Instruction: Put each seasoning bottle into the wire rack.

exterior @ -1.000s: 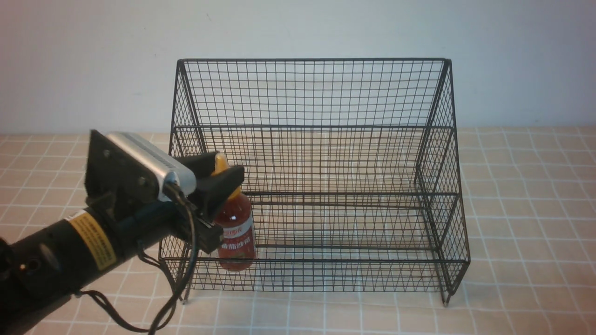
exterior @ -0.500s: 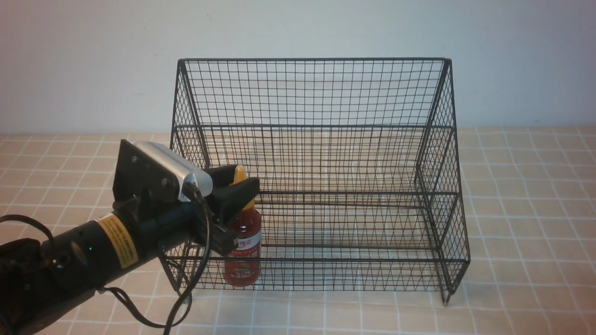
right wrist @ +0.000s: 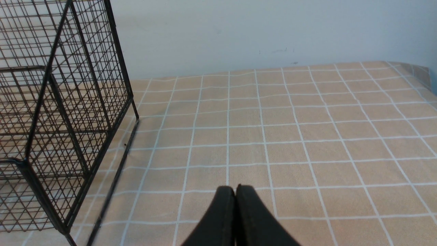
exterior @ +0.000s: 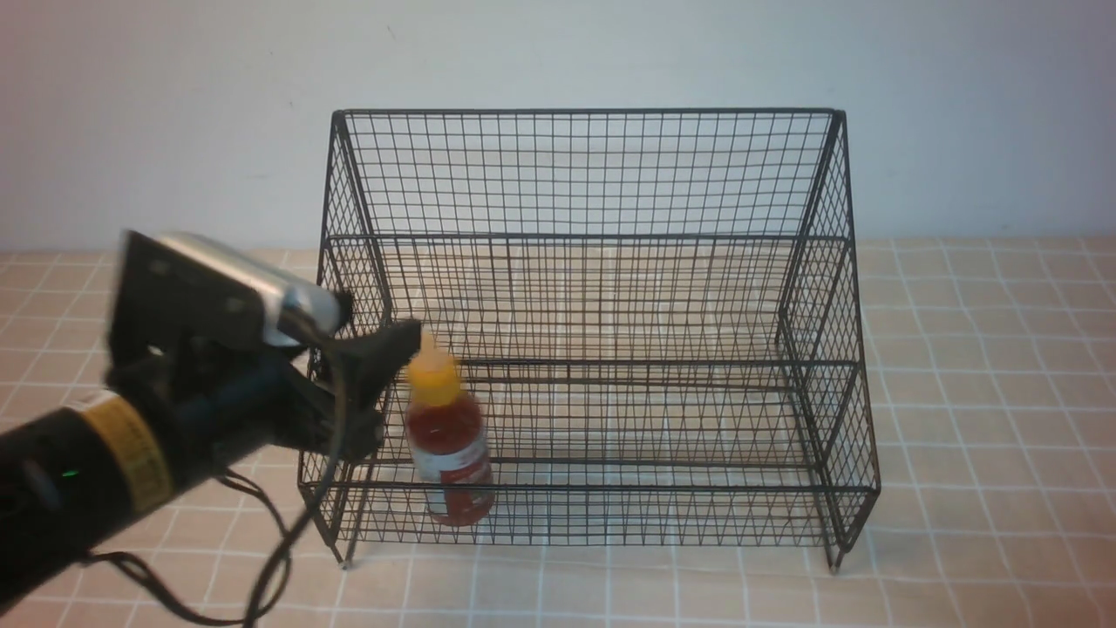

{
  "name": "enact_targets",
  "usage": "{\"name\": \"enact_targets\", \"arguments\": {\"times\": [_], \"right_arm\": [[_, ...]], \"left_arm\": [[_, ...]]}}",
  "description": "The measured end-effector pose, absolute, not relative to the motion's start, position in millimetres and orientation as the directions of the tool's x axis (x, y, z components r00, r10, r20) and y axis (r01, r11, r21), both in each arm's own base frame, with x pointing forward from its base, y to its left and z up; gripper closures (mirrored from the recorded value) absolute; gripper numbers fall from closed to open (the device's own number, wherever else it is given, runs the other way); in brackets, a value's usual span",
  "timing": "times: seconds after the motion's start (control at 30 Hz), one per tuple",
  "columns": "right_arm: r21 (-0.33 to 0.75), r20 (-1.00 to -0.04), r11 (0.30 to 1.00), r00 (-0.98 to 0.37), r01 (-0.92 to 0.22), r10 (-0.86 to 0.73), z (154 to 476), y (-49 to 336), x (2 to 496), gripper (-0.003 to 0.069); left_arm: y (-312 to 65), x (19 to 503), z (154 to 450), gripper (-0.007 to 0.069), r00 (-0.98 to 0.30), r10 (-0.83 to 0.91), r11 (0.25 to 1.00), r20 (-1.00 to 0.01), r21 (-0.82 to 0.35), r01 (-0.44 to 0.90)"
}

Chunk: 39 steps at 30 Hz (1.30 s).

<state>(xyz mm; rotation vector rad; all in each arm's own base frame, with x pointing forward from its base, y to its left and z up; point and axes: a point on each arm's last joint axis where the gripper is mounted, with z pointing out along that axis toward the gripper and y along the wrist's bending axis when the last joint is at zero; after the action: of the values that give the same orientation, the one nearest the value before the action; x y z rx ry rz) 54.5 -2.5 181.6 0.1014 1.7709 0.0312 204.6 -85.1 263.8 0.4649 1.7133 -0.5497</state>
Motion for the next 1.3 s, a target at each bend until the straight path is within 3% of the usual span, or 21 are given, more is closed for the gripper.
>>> {"name": "enact_targets", "arguments": {"times": [0.13,0.27,0.4,0.43,0.5,0.6,0.7,1.03,1.3], "right_arm": [[0.076,-0.977,0.996,-0.198,0.051,0.085,182,-2,54,0.0673],[0.076,-0.977,0.996,-0.198,0.051,0.085,182,-2,54,0.0673],[0.076,-0.977,0.996,-0.198,0.051,0.085,182,-2,54,0.0673],[0.076,-0.977,0.996,-0.198,0.051,0.085,182,-2,54,0.0673],[0.076,-0.977,0.996,-0.198,0.051,0.085,182,-2,54,0.0673],[0.077,-0.976,0.996,-0.198,0.051,0.086,182,-2,54,0.0673],[0.077,-0.976,0.996,-0.198,0.051,0.086,182,-2,54,0.0673],[0.078,-0.976,0.996,-0.198,0.051,0.087,182,-2,54,0.0673],[0.078,-0.976,0.996,-0.198,0.051,0.087,182,-2,54,0.0673]], "left_arm": [[-79,185,287,0.0223,-0.142,-0.018,0.812,-0.990,-0.098,0.575],[-70,165,303,0.0314,-0.136,-0.044,0.841,-0.990,-0.110,0.530],[-61,136,317,0.0493,-0.127,-0.085,0.879,-0.988,-0.134,0.459],[-61,124,321,0.0569,-0.118,-0.077,0.835,-0.990,-0.128,0.535],[-64,106,324,0.0613,-0.174,-0.136,0.778,-0.975,-0.214,0.591],[-71,87,322,0.0630,-0.295,-0.188,0.670,-0.937,-0.342,0.659],[-76,75,320,0.0632,-0.327,-0.145,0.604,-0.934,-0.345,0.718],[-77,72,319,0.0632,-0.261,-0.074,0.600,-0.963,-0.252,0.759],[-77,72,330,0.0632,-0.262,-0.144,0.582,-0.954,-0.296,0.758]]}}
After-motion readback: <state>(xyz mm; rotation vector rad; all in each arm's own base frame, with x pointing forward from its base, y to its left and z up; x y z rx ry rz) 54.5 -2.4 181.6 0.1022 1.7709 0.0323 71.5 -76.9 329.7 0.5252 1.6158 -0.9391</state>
